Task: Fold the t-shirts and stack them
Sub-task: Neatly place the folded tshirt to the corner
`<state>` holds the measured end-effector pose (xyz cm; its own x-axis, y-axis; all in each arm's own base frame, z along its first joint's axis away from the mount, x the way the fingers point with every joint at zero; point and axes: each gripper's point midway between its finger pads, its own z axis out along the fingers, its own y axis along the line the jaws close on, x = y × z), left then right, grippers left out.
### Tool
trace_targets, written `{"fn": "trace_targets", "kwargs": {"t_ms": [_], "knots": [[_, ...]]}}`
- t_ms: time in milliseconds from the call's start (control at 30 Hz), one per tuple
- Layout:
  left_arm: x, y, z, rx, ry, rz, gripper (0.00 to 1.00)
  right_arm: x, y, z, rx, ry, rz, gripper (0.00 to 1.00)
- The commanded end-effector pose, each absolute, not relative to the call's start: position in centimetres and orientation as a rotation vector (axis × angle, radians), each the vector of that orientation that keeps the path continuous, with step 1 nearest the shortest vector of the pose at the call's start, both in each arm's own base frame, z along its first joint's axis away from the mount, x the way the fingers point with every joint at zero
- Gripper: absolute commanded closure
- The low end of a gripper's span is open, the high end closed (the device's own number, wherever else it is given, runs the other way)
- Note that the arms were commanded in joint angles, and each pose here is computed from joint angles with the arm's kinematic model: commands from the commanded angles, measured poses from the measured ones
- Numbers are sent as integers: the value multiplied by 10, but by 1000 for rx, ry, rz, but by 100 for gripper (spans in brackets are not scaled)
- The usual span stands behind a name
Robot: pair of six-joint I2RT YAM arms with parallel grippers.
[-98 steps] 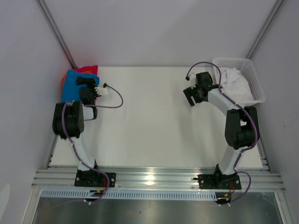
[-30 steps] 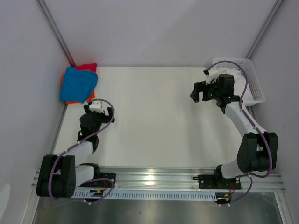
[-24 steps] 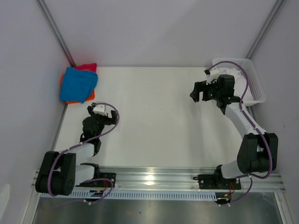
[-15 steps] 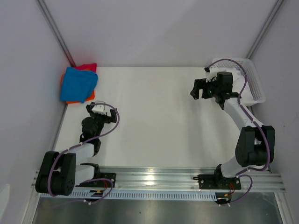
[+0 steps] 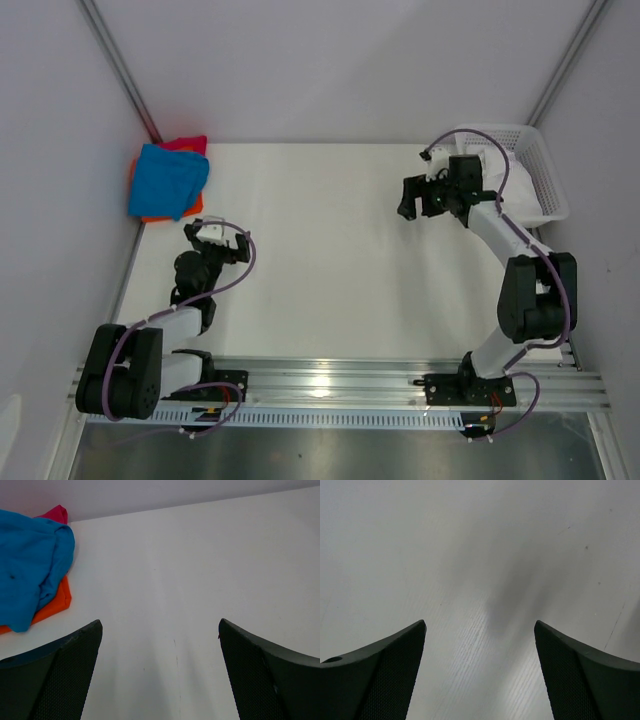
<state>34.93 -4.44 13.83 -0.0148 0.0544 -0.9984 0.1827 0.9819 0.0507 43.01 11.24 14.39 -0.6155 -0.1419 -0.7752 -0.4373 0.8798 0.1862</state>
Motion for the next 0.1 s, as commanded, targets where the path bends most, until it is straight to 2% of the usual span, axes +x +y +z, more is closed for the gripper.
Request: {"fn": "trace_targets", "kwargs": {"t_ms": [0,67], "knots": [[350,-47,152,195,1527,-101,1,438,122,163,-476,2182,382,10],[351,-47,152,196,1526,-100,1,434,132,163,-518,2167,359,4]]}}
